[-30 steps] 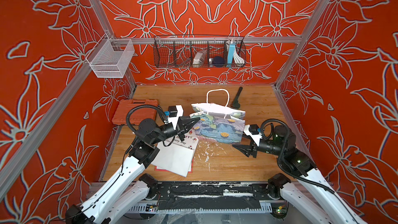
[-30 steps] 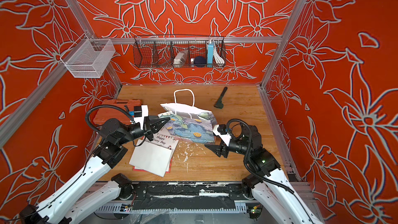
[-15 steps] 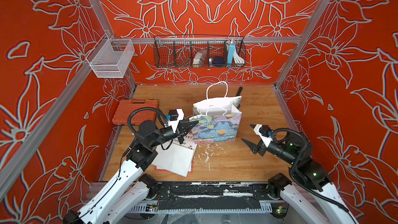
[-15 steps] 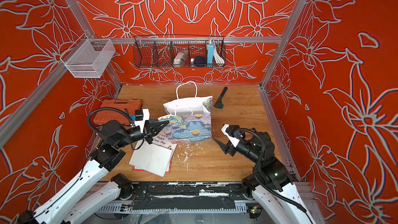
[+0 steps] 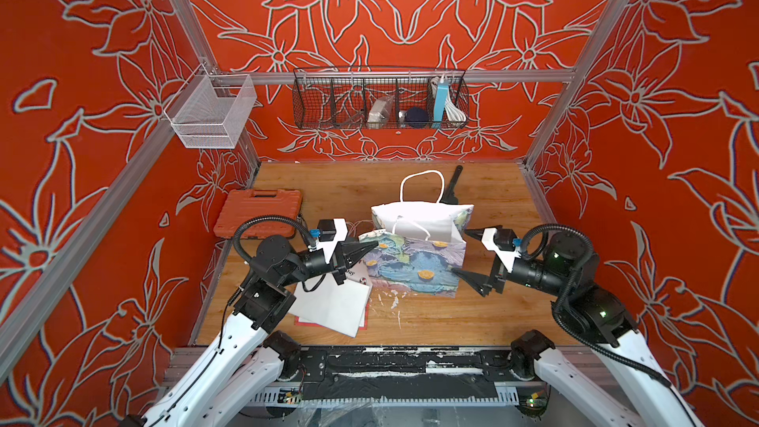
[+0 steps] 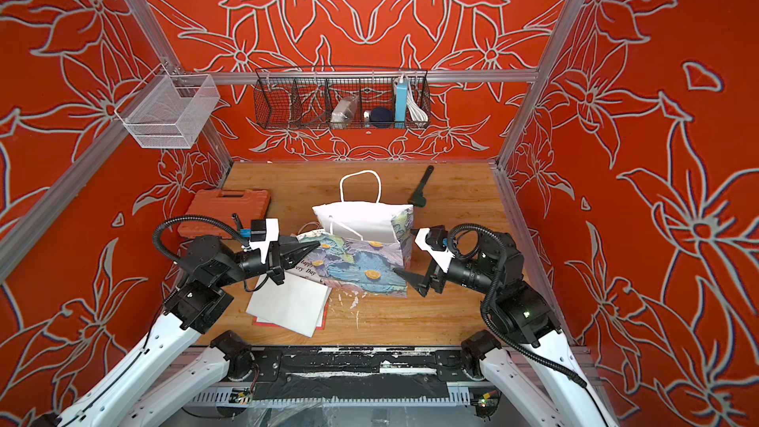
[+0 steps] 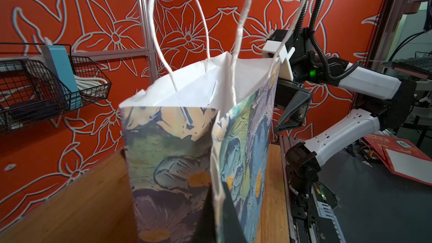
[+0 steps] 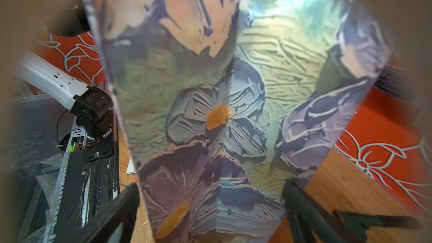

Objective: Put away the paper bag
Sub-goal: Press the paper bag.

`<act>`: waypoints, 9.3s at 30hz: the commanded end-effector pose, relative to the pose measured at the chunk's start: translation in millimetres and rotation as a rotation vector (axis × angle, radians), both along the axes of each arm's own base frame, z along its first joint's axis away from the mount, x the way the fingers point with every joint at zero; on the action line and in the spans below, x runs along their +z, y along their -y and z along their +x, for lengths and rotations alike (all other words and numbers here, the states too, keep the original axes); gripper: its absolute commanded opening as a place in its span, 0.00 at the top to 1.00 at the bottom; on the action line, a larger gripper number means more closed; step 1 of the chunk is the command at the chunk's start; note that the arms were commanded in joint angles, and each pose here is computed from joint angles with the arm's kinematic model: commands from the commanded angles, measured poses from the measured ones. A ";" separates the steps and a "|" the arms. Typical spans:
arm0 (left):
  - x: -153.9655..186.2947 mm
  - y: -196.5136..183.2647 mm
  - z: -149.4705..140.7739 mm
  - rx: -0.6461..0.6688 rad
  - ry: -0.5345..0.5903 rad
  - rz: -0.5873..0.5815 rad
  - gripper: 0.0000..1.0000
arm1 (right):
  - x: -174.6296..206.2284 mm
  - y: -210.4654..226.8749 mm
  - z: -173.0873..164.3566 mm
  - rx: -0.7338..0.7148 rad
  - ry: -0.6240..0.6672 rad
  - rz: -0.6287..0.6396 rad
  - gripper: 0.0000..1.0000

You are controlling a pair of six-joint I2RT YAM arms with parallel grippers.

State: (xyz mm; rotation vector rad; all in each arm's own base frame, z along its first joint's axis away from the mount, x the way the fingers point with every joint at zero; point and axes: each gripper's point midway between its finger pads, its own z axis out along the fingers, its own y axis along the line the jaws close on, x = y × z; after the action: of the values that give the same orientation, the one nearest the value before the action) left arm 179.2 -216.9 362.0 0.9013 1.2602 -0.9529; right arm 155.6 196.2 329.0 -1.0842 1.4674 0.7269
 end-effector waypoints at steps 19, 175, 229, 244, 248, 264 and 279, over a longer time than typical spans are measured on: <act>-18.6 12.5 19.6 0.045 -0.048 0.005 1.00 | 4.7 -19.5 -13.7 0.177 -0.027 0.084 0.52; 3.6 23.4 24.8 -0.210 -0.263 -0.024 0.44 | 5.1 -29.8 -16.2 0.306 -0.158 0.107 1.00; 86.5 4.9 21.2 -0.250 -0.277 -0.429 1.00 | 9.9 -26.1 -12.8 0.277 -0.255 0.168 0.02; 66.1 9.6 27.8 -0.184 -0.272 -0.345 1.00 | 25.9 -3.0 9.6 0.020 -0.037 0.133 0.05; 68.5 10.4 19.7 -0.224 -0.264 -0.340 1.00 | 33.6 10.3 19.9 -0.094 0.012 0.143 0.02; 57.8 18.9 24.1 -0.244 -0.297 -0.310 1.00 | 79.6 -30.5 29.6 0.203 -0.214 0.394 0.54; -1.5 31.3 18.9 -0.262 -0.354 -0.030 0.29 | 75.5 -34.9 17.1 0.281 -0.212 0.239 1.00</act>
State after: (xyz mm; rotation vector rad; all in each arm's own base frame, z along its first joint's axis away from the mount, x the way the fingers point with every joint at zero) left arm 217.5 -244.8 366.3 0.7458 1.4485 -1.4049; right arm 183.3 232.6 396.7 -0.9783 1.4082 1.2363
